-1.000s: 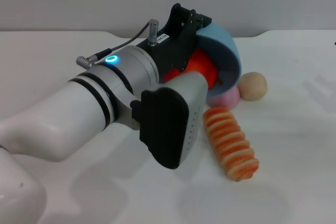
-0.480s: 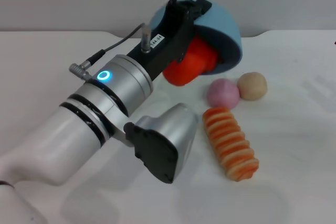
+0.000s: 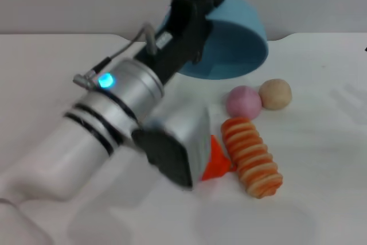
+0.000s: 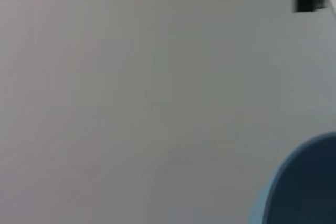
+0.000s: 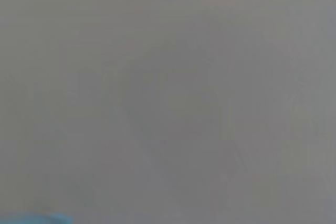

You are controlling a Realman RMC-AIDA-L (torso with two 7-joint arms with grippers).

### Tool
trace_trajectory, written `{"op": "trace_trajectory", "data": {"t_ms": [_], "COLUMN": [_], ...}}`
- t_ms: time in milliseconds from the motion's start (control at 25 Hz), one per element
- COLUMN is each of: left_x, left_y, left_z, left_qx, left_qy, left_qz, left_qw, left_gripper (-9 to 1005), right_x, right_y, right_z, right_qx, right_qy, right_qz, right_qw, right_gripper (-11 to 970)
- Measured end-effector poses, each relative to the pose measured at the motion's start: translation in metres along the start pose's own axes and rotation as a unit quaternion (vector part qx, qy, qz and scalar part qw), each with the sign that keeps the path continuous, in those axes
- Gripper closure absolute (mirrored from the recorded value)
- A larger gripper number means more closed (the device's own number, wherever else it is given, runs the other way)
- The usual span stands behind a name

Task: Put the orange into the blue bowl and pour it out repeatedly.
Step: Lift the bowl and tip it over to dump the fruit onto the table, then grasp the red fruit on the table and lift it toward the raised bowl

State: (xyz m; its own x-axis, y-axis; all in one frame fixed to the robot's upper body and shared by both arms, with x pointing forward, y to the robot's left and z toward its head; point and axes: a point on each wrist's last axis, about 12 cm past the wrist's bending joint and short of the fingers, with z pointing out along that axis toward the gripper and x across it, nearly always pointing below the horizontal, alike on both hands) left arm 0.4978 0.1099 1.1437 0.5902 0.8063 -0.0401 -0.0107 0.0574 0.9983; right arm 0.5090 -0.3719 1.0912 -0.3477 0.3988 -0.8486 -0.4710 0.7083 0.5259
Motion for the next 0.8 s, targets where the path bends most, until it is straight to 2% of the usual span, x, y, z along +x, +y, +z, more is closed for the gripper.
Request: {"op": "trace_trajectory", "data": {"t_ms": [80, 160, 200, 320, 400, 440, 520, 640, 680, 760, 800], "left_x": [0.01, 0.019, 0.029, 0.051, 0.069, 0.076, 0.09, 0.098, 0.1, 0.105, 0.109], "left_y": [0.018, 0.031, 0.042, 0.053, 0.061, 0.063, 0.066, 0.063, 0.061, 0.059, 0.058], "left_z": [0.007, 0.011, 0.014, 0.019, 0.025, 0.028, 0.036, 0.046, 0.05, 0.054, 0.058], "left_qx": [0.019, 0.033, 0.044, 0.068, 0.099, 0.116, 0.179, 0.254, 0.272, 0.282, 0.282], "left_qy": [0.022, 0.028, 0.032, 0.046, 0.062, 0.07, 0.093, 0.126, 0.141, 0.16, 0.172], "left_qz": [-0.095, -0.159, -0.215, -0.288, -0.341, -0.37, -0.43, -0.478, -0.501, -0.536, -0.568], "left_qw": [0.995, 0.986, 0.975, 0.954, 0.933, 0.919, 0.88, 0.831, 0.809, 0.78, 0.754], "left_gripper": [997, 997, 997, 997, 997, 997, 997, 997, 997, 996, 996], "right_x": [0.001, 0.002, 0.002, 0.002, 0.002, 0.003, 0.003, 0.002, 0.002, 0.003, 0.004], "right_y": [0.001, 0.002, 0.003, 0.009, 0.01, 0.011, 0.013, 0.016, 0.018, 0.022, 0.025], "right_z": [0.001, 0.002, 0.003, 0.008, 0.011, 0.013, 0.017, 0.026, 0.03, 0.037, 0.041], "right_qx": [-0.003, -0.01, -0.017, -0.043, -0.046, -0.049, -0.053, -0.064, -0.071, -0.084, -0.091], "right_qy": [0.007, 0.022, 0.032, 0.07, 0.082, 0.092, 0.099, 0.105, 0.109, 0.124, 0.135], "right_qz": [0.004, 0.006, 0.006, -0.011, -0.019, -0.024, -0.03, -0.034, -0.036, -0.043, -0.05], "right_qw": [1.0, 1.0, 0.999, 0.997, 0.995, 0.994, 0.993, 0.992, 0.991, 0.988, 0.985], "right_gripper": [388, 389, 389, 392, 393, 394, 396, 399, 399, 401, 402]}}
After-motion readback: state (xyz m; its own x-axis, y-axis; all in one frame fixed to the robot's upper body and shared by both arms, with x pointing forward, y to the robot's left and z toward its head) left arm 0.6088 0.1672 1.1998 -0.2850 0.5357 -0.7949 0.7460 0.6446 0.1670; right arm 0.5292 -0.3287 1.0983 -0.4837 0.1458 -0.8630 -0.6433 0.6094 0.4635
